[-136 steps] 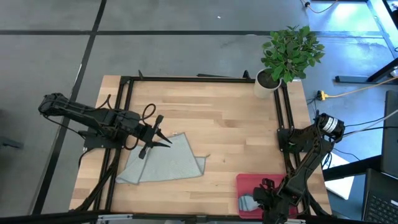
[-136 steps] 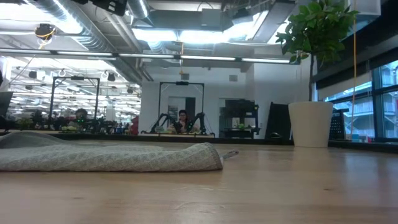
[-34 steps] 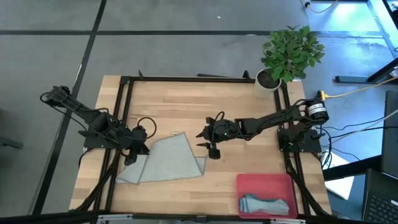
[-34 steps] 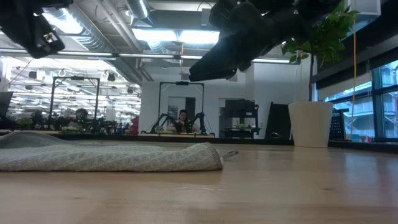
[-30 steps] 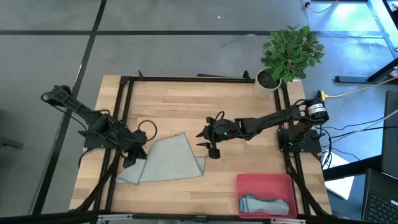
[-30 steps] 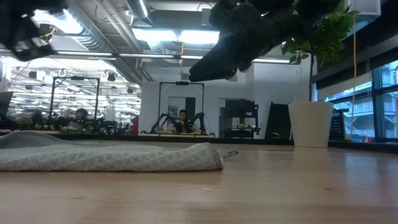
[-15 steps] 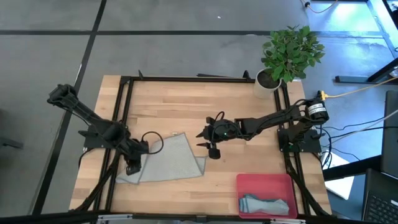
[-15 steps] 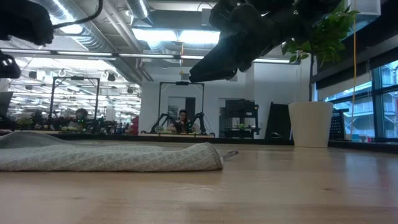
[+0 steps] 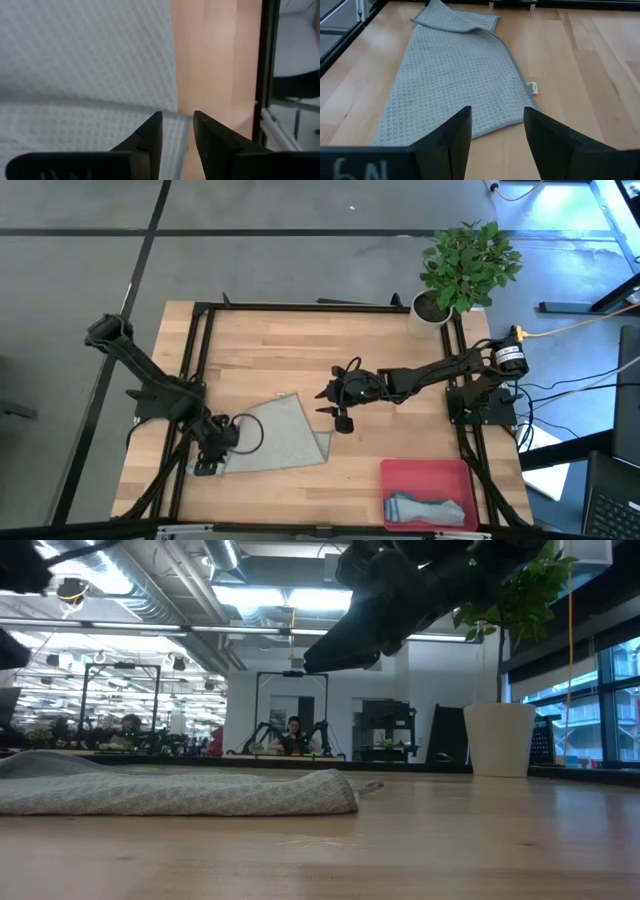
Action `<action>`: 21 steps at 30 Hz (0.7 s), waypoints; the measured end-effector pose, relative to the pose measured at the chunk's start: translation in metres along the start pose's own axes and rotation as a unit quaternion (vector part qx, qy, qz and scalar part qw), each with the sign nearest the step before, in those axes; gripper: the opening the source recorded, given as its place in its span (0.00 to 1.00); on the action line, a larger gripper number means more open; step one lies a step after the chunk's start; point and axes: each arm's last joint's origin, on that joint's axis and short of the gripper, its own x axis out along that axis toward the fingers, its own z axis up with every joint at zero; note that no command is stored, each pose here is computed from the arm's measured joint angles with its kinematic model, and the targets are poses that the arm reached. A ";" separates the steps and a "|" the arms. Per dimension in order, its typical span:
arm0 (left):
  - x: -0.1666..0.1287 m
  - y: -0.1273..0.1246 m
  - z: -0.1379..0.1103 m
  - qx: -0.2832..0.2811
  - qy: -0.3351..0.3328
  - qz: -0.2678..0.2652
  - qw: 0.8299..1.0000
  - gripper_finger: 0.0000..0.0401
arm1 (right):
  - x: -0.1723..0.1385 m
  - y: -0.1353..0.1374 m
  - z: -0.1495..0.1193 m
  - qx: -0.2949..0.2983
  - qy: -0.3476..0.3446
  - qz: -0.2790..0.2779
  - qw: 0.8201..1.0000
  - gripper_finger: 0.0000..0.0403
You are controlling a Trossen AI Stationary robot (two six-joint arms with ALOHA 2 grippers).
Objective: Roll microfiber towels into tight, uniform cylinder then place into a basket
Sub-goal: Fold the gray towel
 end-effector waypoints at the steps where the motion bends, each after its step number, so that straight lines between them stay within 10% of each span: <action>1: 0.003 -0.002 -0.002 0.002 0.006 0.004 1.000 0.25 | 0.000 0.000 0.000 0.000 0.000 0.000 1.000 0.45; 21: 0.050 -0.019 -0.025 0.008 0.070 0.067 0.995 0.24 | 0.000 -0.006 0.000 0.004 0.000 -0.007 1.000 0.45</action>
